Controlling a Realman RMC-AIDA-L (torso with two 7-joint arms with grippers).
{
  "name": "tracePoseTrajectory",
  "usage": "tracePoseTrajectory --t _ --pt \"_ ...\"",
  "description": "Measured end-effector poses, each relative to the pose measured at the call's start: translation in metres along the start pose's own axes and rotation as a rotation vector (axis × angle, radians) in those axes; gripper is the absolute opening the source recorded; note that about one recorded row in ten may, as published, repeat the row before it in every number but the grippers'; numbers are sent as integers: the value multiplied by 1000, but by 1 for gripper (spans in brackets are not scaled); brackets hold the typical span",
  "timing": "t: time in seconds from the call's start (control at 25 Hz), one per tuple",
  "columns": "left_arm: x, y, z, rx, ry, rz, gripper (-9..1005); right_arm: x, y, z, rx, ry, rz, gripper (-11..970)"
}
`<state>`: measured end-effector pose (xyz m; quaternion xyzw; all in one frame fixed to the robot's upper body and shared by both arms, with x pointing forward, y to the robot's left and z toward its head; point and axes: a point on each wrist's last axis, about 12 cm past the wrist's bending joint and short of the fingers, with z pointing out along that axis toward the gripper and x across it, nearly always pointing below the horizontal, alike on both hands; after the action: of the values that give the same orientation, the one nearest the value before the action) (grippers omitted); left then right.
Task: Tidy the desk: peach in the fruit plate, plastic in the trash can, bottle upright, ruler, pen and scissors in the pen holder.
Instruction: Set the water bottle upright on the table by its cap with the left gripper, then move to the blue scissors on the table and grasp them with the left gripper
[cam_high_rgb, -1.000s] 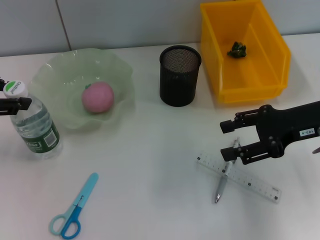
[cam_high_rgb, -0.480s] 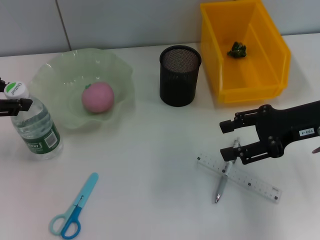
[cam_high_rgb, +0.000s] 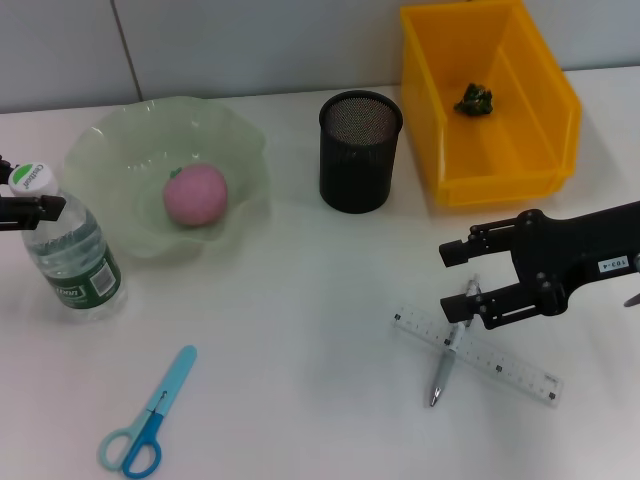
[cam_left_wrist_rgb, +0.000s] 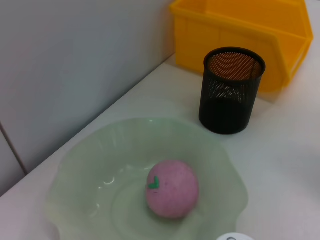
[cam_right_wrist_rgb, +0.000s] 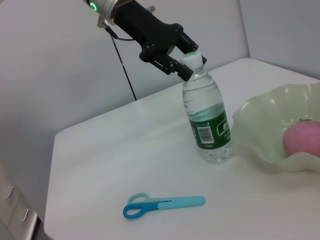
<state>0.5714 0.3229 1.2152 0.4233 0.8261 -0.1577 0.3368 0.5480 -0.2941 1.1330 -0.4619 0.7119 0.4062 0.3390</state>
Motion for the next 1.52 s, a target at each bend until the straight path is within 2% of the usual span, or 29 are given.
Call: tracePoseTrajectory --t 0.2,0.32,0.56,1.08,1.16,1.2,1.24,1.36,1.4,1.44,1.52 --pt "-1 1 -1 -3 -3 -13 459 0 0 0 1 0 0 762" --pt "-1 1 -1 -2 -3 -14 648 0 0 0 1 1 0 762" --pt "-1 0 -1 5 -10 -17 843 0 0 -1 1 1 0 762" --pt "-1 0 -1 6 -11 -18 871 -2 -1 0 -1 1 -4 761" --pt "0 2 -15 -2 -116 -15 871 -2 -1 0 -1 1 -5 761" --pt "0 2 -15 -2 -116 -15 871 -2 -1 0 -1 1 -5 761" --pt "1 2 -22 6 -168 -17 871 -2 -1 0 -1 1 -5 761" --pt "2 1 -35 62 -302 -19 871 -2 -1 0 2 0 -4 761" --pt "2 1 -35 62 -302 -19 871 -2 -1 0 2 0 -4 761" --pt "2 -3 -40 145 -421 -19 870 -2 -1 0 3 0 -4 762" --pt "2 -8 -39 233 -518 -16 870 -2 -1 0 4 -1 -5 762"
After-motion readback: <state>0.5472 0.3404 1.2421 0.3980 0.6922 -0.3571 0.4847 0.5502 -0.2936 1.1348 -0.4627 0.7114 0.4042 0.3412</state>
